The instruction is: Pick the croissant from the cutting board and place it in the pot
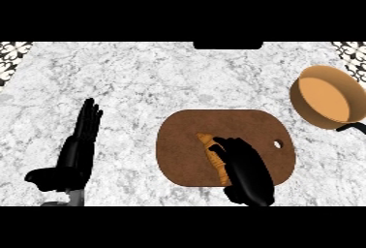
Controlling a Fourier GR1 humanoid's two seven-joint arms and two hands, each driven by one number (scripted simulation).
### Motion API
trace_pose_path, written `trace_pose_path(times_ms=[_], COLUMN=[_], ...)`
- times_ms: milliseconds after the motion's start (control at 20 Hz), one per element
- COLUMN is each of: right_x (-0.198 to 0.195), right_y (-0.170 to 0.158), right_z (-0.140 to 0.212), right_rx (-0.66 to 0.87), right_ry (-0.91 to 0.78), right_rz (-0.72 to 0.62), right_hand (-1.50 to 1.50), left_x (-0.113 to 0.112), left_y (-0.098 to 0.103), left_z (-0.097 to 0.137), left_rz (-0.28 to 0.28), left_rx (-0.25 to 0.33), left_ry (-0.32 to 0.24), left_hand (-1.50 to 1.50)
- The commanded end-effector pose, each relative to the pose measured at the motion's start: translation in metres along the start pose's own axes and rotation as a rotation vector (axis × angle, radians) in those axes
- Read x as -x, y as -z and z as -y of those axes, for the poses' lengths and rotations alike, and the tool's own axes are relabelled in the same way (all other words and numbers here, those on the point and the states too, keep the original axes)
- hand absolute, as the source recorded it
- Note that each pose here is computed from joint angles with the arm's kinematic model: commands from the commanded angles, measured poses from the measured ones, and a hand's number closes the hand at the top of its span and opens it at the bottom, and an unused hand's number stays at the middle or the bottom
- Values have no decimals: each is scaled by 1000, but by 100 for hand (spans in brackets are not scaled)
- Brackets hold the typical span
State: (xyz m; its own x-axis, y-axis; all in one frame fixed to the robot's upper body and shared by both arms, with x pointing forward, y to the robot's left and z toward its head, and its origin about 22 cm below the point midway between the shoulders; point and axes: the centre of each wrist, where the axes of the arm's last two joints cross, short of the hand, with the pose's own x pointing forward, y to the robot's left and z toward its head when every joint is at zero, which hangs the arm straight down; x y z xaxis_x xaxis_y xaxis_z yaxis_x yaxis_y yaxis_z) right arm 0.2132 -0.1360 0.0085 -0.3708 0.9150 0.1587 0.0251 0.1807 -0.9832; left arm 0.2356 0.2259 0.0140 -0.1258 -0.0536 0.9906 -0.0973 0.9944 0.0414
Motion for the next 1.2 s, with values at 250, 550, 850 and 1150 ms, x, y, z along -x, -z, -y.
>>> trace_pose_path(times_ms=[250,550,850,1150], right_x=[-4,-5,0,-42], right_y=[-5,44,117,119], right_z=[-6,23,59,116], right_rx=[74,-66,-170,121], right_ry=[-48,-1,50,71], right_rz=[62,-73,-224,-194], right_hand=[150,150,150,150], left_x=[3,8,9,2], left_y=[7,4,12,7], left_z=[5,7,9,-9], left_rz=[-4,-9,11,9], left_rx=[-1,6,22,-10], left_ry=[-5,-12,-15,10], left_hand=[0,0,0,0])
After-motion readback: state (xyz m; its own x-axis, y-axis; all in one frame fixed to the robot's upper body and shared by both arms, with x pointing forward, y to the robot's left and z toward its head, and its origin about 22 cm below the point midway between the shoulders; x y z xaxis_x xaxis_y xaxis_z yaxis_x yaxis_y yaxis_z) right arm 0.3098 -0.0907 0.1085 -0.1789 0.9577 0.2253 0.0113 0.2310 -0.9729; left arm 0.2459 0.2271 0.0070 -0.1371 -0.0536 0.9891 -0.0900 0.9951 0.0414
